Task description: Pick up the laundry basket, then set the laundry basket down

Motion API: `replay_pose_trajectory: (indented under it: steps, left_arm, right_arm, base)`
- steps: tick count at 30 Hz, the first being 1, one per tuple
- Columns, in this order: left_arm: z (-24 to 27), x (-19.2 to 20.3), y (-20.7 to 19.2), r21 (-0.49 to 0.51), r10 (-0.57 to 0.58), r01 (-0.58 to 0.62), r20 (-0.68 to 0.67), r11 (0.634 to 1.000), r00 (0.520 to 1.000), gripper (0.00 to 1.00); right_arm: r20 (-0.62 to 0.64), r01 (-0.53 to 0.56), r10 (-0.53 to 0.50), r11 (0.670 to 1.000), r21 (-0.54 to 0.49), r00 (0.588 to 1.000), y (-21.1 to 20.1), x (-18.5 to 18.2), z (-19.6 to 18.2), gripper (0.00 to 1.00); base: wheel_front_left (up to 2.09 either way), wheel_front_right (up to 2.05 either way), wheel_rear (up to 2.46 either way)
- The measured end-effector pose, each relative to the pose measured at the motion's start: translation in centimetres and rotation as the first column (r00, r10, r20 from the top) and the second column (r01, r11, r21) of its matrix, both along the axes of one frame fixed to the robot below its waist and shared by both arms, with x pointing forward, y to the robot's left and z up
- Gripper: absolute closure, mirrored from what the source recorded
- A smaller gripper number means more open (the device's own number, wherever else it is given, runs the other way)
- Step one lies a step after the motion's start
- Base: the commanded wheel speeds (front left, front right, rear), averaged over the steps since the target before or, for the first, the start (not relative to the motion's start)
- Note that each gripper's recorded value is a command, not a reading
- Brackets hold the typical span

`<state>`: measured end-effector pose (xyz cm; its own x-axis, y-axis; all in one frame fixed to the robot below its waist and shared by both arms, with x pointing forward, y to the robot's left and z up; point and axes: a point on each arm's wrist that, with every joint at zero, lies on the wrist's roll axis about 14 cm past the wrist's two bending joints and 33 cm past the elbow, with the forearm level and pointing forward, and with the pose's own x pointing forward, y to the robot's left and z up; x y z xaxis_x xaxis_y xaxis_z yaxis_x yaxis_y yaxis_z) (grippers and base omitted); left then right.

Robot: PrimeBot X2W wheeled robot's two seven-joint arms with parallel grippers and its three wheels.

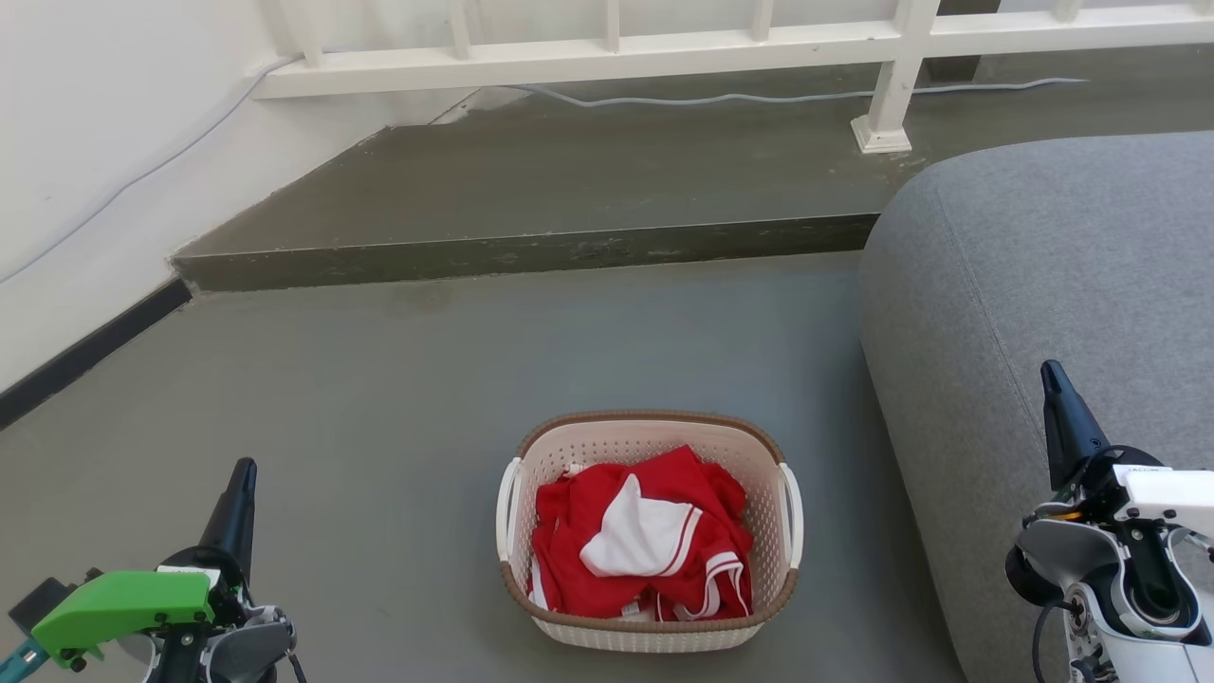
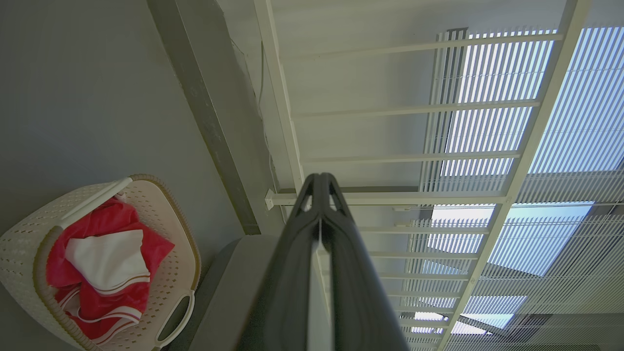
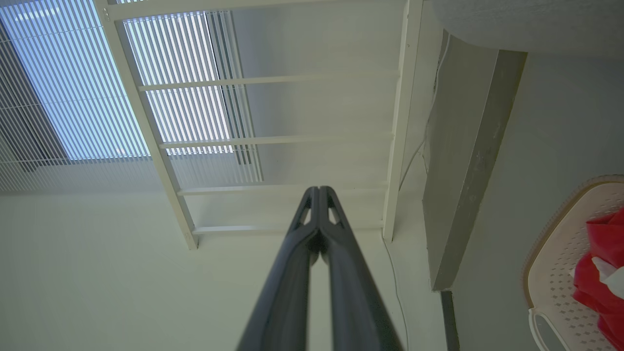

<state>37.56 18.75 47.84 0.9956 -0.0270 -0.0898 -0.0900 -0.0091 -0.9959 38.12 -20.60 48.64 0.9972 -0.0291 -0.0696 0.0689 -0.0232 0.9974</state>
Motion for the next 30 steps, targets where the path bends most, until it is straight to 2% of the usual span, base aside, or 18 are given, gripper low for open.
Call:
replay_pose_trajectory:
  steps: [30]
  left_arm:
    - [0.00, 0.00, 0.01, 0.000, 0.001, -0.001, 0.000, 1.000, 1.000, 1.00]
  right_arm:
    - [0.000, 0.001, -0.001, 1.000, 0.003, 1.000, 0.05, 0.00, -0.01, 1.00]
  base:
    - [0.00, 0.00, 0.00]
